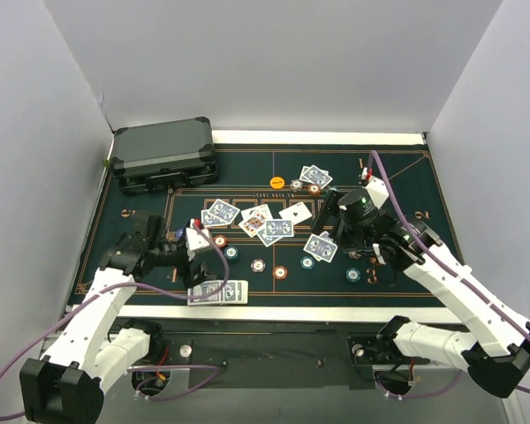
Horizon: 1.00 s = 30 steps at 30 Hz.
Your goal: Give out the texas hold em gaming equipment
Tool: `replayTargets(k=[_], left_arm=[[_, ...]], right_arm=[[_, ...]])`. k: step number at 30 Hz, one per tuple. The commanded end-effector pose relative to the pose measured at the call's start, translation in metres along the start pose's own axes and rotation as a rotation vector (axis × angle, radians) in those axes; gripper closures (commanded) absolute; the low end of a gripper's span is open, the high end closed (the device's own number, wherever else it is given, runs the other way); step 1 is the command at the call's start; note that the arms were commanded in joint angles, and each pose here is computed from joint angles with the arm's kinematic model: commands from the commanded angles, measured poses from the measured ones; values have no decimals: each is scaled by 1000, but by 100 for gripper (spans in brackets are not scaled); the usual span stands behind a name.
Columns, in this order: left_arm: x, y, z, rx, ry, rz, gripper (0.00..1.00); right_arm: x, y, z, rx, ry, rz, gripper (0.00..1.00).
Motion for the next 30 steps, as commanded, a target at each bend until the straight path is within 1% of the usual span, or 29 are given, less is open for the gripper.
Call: replayTargets(k=[1, 2, 5, 8, 9, 11, 12, 13, 14, 15, 18, 20, 25, 26, 30], left_arm=[[-3, -20, -29, 18, -258, -82, 10], [-3, -24, -31, 40, -260, -92, 10], [0, -34, -39, 94, -376, -164, 9], [4, -45, -43, 146, -406, -242, 9], [5, -48, -47, 146, -419, -270, 9], [15, -55, -46, 155, -453, -382, 9], [22, -61, -44, 166, -493, -488, 9], [28, -67, -43, 166, -511, -560, 9], [36, -71, -40, 150, -525, -640, 9], [42, -78, -35, 137, -552, -687, 8], [50, -91, -28, 54, -626, -723, 8], [55, -94, -22, 34, -648, -737, 8], [66, -87, -4, 35, -687, -783, 8], [69, -88, -4, 28, -699, -796, 8], [83, -88, -6, -14, -714, -847, 8]], right_arm=[[-18, -7, 9, 1, -24, 42, 4], [-19, -10, 10, -6, -25, 37, 3], [-26, -10, 17, 3, -56, 45, 2], [-34, -12, 22, -2, -98, 55, 1], [-37, -12, 24, -3, -111, 60, 1], [-44, -11, 28, -4, -142, 76, 1], [-49, -9, 31, -5, -166, 91, 1], [-54, -7, 34, -2, -170, 112, 1], [-62, -4, 41, 7, -182, 130, 1], [-67, 0, 44, 8, -170, 142, 1], [-85, 14, 61, 47, -161, 179, 1], [-96, 20, 65, 67, -158, 213, 1], [-117, 38, 68, 107, -144, 294, 0], [-121, 42, 68, 120, -131, 312, 0], [-129, 53, 64, 107, -106, 343, 0]])
Point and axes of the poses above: each gripper's point midway between its finger pads, its own y axis out along the fingers, its own x axis along the line the jaws close on, z = x × y, the point moved 6 cm from there along -y, back along the fingers, and after that the axes turned 14 degrees about -y, right-handed, at the moved point
